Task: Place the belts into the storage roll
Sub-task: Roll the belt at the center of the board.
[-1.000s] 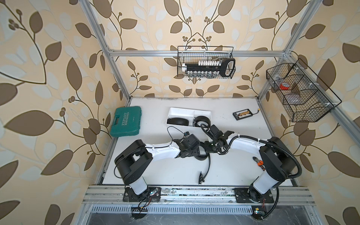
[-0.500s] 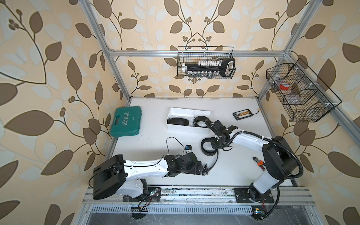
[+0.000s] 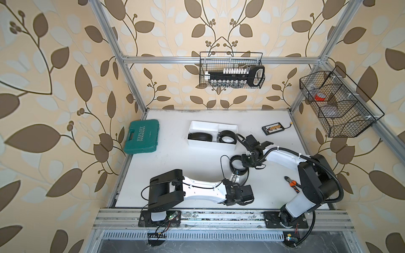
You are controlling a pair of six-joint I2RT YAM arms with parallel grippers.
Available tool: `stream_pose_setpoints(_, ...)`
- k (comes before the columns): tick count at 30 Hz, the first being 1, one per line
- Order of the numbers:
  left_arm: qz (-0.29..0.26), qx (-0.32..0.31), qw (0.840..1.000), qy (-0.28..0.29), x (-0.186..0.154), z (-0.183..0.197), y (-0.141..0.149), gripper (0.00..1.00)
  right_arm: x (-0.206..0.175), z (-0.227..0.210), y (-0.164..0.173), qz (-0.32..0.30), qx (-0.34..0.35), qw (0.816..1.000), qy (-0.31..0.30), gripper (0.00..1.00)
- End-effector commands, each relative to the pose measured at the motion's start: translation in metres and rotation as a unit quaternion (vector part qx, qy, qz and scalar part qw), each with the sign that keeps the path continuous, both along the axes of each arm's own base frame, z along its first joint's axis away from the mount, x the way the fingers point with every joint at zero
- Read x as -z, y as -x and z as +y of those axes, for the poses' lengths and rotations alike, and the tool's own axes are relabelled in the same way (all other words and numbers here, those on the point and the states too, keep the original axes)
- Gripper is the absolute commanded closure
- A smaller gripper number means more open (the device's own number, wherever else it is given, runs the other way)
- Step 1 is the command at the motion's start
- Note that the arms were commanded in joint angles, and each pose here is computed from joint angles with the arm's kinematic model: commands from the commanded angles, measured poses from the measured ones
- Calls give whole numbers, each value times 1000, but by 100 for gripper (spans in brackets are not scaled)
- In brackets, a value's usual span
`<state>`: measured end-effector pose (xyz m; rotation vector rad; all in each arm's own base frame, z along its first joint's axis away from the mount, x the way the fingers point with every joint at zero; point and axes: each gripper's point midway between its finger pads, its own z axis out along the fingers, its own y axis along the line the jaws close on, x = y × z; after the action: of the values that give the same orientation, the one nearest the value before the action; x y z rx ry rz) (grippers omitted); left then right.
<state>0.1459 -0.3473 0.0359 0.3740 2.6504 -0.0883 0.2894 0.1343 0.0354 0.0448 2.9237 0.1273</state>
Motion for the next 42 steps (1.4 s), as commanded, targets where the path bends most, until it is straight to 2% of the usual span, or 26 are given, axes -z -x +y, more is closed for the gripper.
stream_pose_setpoints(1,-23,-45,996,-73,2,43,-31,1,-9,-4,6,-4,-4,1000,-18,100)
stream_pose_setpoints(5,-21,-77,995,-59,0,69,-67,1,-7,-8,13,5,-6,1000,-20,100)
stream_pose_setpoints(10,-26,-72,996,-43,-13,66,-87,1,3,-11,16,16,-4,1000,-11,100)
stream_pose_setpoints(15,2,-79,997,3,-4,67,-72,1,8,-18,13,16,1,1000,13,100)
stream_pose_setpoints(18,7,-85,996,8,-3,73,-68,1,10,-16,13,17,-2,1000,10,100)
stream_pose_setpoints(21,17,-94,995,4,4,74,-73,1,10,-15,18,17,-8,1000,13,100)
stream_pose_setpoints(28,55,-124,990,46,21,72,-91,1,11,-17,33,18,-16,1000,7,100)
stream_pose_setpoints(32,65,-117,989,62,20,60,-97,1,11,-13,37,15,-15,1000,-9,100)
stream_pose_setpoints(37,77,-92,990,70,22,44,-81,1,12,-5,24,6,-4,1000,-25,100)
stream_pose_setpoints(42,65,-117,987,91,8,72,-65,1,17,-4,14,10,-2,1000,-14,100)
